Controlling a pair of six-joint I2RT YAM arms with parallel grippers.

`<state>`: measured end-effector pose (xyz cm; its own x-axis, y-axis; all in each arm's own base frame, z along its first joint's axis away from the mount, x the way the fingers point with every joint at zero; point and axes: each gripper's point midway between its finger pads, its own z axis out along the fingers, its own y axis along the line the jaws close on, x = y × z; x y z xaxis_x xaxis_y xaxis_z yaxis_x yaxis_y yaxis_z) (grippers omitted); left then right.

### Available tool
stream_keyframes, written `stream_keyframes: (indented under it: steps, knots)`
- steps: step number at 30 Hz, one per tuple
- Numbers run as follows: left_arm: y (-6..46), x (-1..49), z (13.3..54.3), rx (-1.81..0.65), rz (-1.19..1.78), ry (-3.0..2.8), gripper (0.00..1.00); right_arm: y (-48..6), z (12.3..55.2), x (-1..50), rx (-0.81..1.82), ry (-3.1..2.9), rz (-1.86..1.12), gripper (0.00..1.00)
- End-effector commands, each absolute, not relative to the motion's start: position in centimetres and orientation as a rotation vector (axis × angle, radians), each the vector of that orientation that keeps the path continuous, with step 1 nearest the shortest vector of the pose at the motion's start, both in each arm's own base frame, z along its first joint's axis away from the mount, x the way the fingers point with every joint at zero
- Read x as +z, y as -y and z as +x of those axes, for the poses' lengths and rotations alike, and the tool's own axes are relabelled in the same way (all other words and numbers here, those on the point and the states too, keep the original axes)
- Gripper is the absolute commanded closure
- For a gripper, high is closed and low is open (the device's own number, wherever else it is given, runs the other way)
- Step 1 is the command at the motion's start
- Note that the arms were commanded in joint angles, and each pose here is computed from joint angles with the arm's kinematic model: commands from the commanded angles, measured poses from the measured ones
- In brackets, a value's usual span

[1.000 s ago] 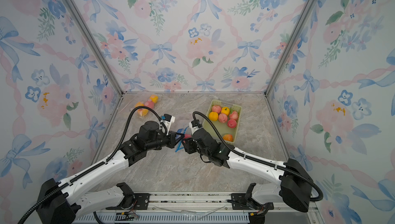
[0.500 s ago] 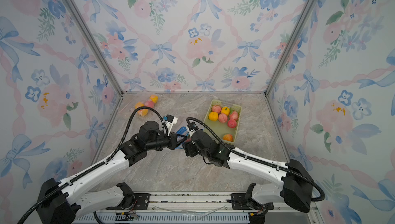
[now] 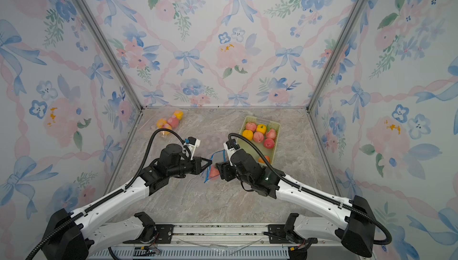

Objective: Place the peach in a zip-top bag and seal the zipper
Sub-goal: Place the peach in the zipper food storage bag, then pick up the peach from the basket.

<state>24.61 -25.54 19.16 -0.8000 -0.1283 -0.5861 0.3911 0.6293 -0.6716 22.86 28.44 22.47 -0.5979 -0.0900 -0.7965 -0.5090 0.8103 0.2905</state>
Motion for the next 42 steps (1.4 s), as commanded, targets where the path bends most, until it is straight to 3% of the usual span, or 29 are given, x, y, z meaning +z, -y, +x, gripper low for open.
stream_keyframes:
  steps: [1,7,16,32,42]
  knots:
    - [25.0,18.9,25.4,-1.09,0.149,-2.233,1.0,-25.5,23.4,23.2,0.584,-2.219,-0.282,0.3]
    - [25.0,18.5,25.4,-1.096,0.132,-2.229,1.0,-18.1,25.3,21.4,0.296,-2.422,-0.021,0.25]
    - [24.6,18.5,25.9,-1.065,0.123,-2.211,1.0,-12.1,28.7,16.8,0.158,-2.634,0.136,0.2]
    - [24.5,18.2,25.7,-1.08,0.117,-2.195,1.0,-10.0,34.0,10.0,-0.218,-2.864,0.115,0.26]
    - [24.4,18.0,25.7,-1.081,0.112,-2.191,1.0,-9.4,33.8,7.8,-0.316,-2.959,0.11,0.25]
